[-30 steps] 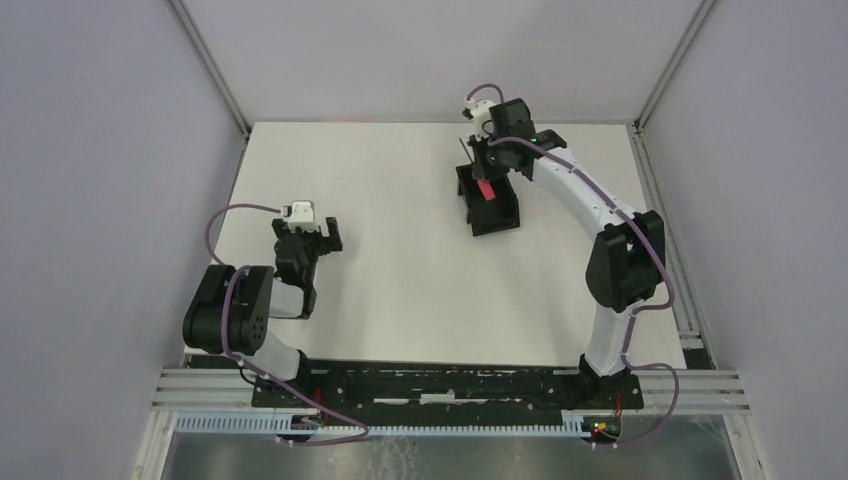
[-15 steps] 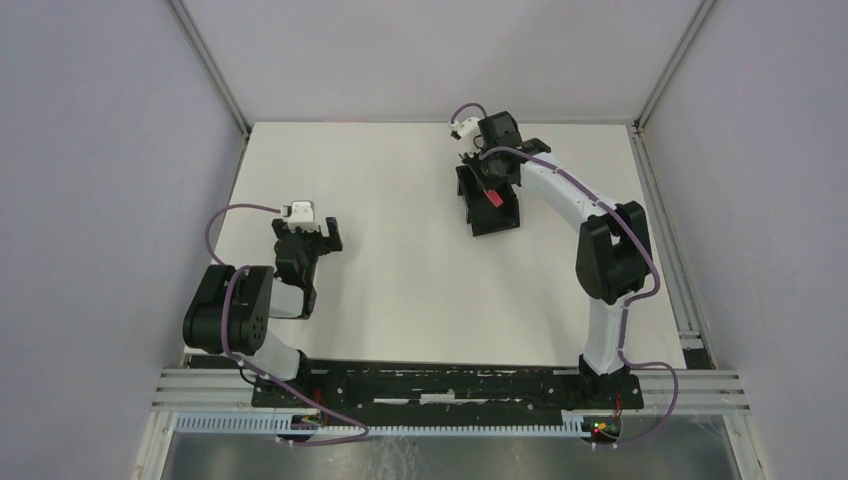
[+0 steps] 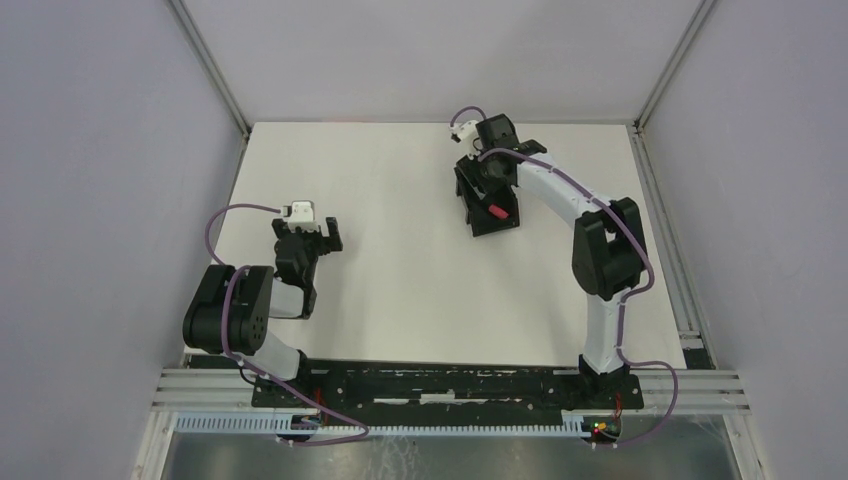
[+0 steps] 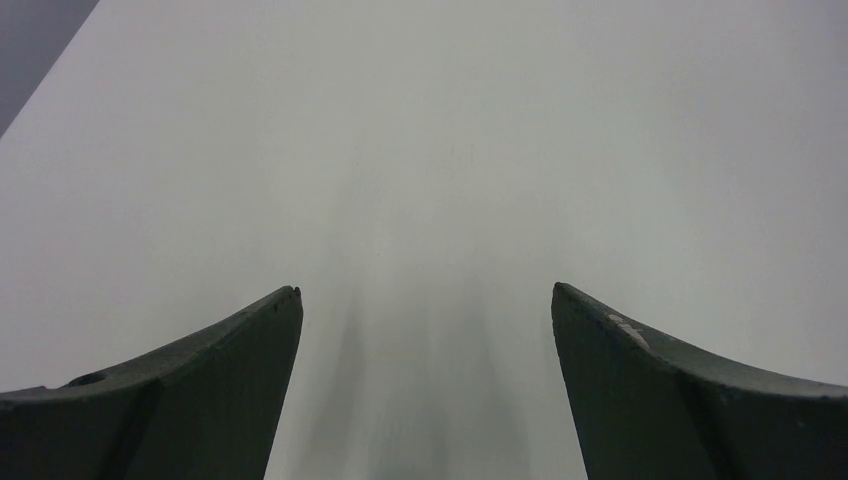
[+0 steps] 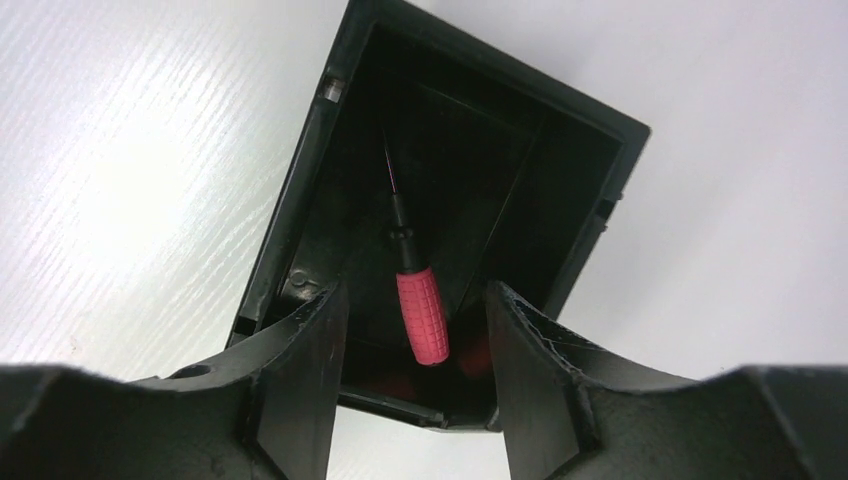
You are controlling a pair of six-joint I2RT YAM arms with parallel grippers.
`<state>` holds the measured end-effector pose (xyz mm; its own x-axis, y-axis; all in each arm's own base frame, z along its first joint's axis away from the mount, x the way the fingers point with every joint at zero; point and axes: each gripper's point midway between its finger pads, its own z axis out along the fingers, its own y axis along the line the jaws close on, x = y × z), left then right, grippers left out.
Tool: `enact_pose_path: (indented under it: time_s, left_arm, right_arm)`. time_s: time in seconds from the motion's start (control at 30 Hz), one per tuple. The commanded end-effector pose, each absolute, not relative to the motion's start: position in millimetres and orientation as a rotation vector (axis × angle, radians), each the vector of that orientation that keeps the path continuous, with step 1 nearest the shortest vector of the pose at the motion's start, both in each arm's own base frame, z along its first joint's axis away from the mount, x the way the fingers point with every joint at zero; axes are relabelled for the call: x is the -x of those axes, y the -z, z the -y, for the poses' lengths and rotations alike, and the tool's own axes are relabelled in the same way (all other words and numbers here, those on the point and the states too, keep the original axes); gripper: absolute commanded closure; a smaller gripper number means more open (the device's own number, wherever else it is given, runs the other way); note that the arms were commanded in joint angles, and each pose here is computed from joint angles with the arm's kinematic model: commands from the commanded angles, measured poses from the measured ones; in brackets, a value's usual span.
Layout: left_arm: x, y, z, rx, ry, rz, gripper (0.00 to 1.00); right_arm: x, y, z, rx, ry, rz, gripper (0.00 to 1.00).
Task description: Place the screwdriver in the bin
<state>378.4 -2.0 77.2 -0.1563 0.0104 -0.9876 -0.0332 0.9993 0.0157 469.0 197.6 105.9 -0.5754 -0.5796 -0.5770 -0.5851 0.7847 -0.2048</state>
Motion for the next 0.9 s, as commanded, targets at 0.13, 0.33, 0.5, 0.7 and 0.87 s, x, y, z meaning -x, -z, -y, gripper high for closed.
enact_pose_path:
  time_s: [0.13,0.33,0.5,0.7,0.87]
  left_arm:
    - [-380,-87,2,0.035,-0.021,-1.693,0.0]
    - [-380,-88,1,0.037,-0.022,-1.693,0.0]
    - [-380,-88,2,0.035,-0.021,-1.692,0.0]
    - [-380,-88,2,0.036,-0.022,-1.692,0.0]
    - [-380,-88,2,0.037,-0.023,-1.693,0.0]
  right_arm:
    - [-476,-214,-200,0.693,-0.047,-2.08,0.11]
    - [-461,-246,-183,0.6,-0.029,-1.992,0.02]
    - [-452,-256,-144,0.456,0.03,-1.957,0.02]
    - [-421,-239,-84,0.251,0.044,-1.862,0.02]
    - [-387,-209,-37,0.089,0.118,-1.791,0.02]
